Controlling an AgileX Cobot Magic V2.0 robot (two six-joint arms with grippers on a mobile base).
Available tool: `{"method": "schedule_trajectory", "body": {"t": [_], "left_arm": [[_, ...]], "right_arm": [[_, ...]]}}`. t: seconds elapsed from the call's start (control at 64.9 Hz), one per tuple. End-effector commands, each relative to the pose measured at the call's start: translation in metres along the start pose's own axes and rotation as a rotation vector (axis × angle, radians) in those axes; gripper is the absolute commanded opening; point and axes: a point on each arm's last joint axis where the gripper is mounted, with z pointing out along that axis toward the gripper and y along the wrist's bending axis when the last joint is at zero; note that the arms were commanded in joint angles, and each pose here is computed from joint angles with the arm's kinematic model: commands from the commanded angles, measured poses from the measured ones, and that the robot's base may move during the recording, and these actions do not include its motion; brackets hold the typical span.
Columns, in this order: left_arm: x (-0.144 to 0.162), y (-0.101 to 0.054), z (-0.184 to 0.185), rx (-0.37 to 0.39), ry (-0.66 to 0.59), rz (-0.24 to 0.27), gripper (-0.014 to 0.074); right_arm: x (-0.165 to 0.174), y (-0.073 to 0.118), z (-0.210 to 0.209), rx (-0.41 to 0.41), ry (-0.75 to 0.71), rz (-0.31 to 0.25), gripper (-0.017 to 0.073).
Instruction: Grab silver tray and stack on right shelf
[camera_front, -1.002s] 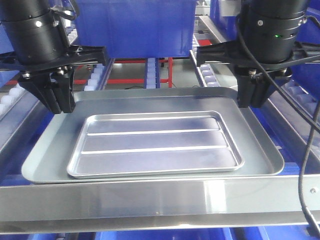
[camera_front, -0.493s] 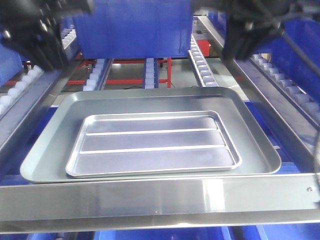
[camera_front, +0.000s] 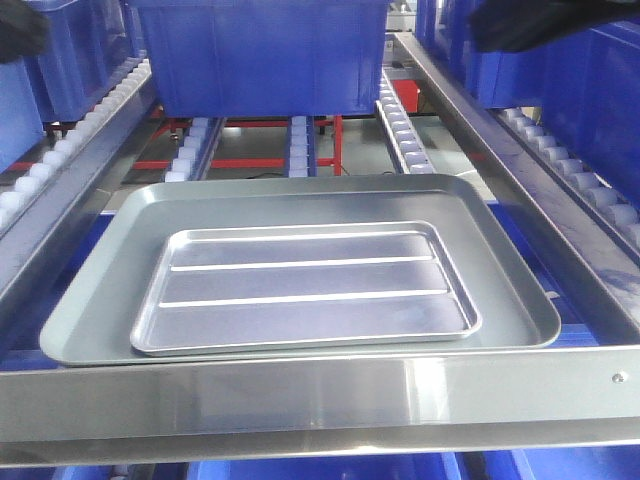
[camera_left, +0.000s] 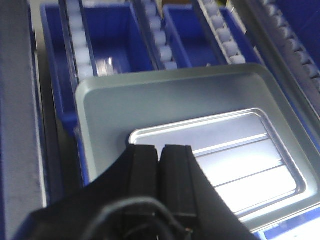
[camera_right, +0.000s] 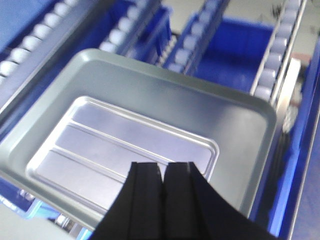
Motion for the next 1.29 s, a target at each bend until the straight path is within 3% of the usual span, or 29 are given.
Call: {"method": "schedule_trajectory", "body": {"t": [0.0,0.123,0.416,0.956,0.987,1.064,1.125,1.171,1.279], "left_arm": [[-0.003,-0.005,-0.024,0.081,-0.197,0.066,-0.0082],[0.018,0.0,-0.051,0.102,-0.281,0.091,-0.0082],[0.023,0.001,-0.083,0.141,-0.438,0.089,-0.0082],[0.023,0.001,-0.083,0.143,-0.443,0.089,-0.0082],[0.023,0.001,-0.083,0.143,-0.443,0.089,-0.0082],[0.023,0.001,-0.083,0.143,-0.443,0.089,-0.0082],[0.023,0.001,-0.083,0.143,-0.443,0.089,-0.0082],[0.023,0.001,-0.083,0.143,-0.443,0.089,-0.0082],[0.023,0.001,-0.083,0.143,-0.443,0.089,-0.0082]], "right_arm": [[-0.005,0.005,-0.024,-0.083,-0.206,-0.085,0.005],[0.018,0.007,-0.045,-0.139,-0.305,-0.153,0.005],[0.021,0.01,-0.071,-0.21,-0.479,-0.161,0.005],[0.032,0.008,-0.07,-0.207,-0.458,-0.152,0.005],[0.038,0.005,-0.07,-0.183,-0.437,-0.131,0.0052],[0.053,-0.009,-0.077,-0.106,-0.453,-0.005,0.005],[0.069,-0.02,-0.09,-0.021,-0.536,0.038,0.005],[0.078,-0.027,-0.097,0.055,-0.579,0.044,0.005],[0.101,-0.039,-0.11,0.258,-0.659,-0.024,0.005]]}}
